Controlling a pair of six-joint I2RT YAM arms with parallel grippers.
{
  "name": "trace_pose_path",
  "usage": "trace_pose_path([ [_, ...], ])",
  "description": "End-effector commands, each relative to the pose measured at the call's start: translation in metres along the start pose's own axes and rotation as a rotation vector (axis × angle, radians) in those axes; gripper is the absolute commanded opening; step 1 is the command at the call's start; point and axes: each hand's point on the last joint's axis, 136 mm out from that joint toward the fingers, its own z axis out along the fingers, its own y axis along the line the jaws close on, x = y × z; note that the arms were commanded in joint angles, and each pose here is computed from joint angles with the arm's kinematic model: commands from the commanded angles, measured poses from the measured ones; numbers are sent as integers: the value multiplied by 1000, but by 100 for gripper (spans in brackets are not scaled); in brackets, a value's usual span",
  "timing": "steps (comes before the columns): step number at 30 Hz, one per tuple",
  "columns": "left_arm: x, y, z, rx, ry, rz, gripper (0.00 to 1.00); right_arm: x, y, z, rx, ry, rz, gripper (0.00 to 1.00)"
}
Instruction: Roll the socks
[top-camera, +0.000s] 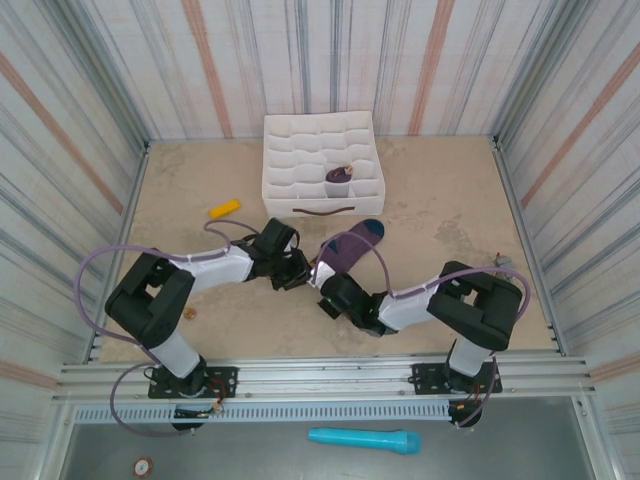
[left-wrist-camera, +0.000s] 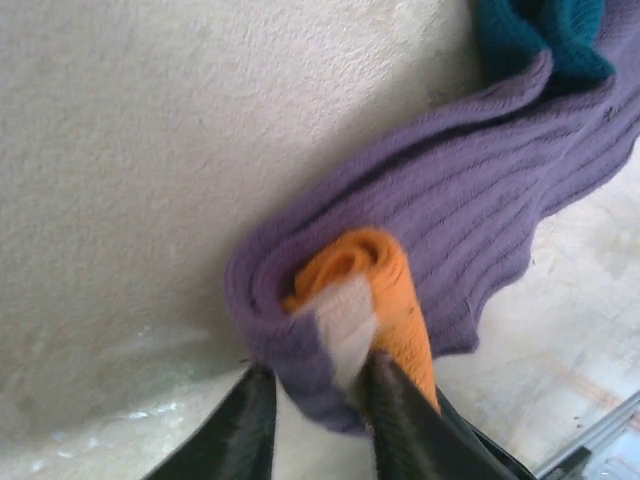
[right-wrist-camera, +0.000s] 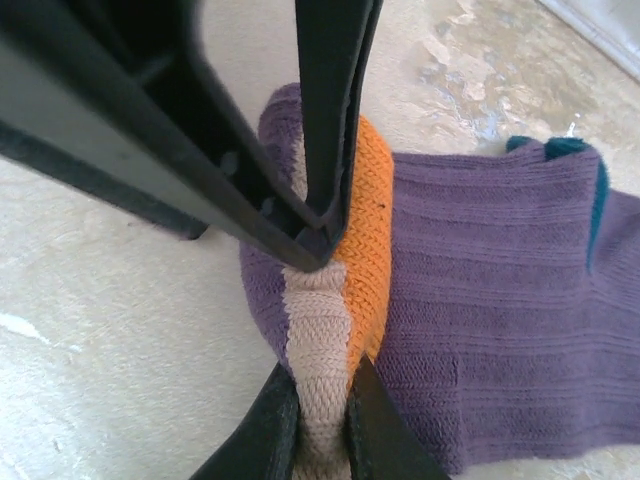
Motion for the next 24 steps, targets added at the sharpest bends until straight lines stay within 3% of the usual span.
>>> trace_pose_path([
  [1, 2, -11, -13, 57, -4, 18, 51, 47, 8, -1, -125, 153, 81, 0],
  [6, -6, -18, -24, 146, -88, 10, 63, 58, 7, 2, -235, 205, 230, 0],
  [13, -12, -13, -38, 146, -160, 15, 64, 64, 0, 1, -389, 262, 516, 0],
  [20, -11, -8, -35, 131, -155, 10, 63, 55, -3, -3, -610, 330, 785, 0],
  [24, -13, -8, -32, 135, -158, 5, 62, 61, -8, -1, -623, 391, 865, 0],
])
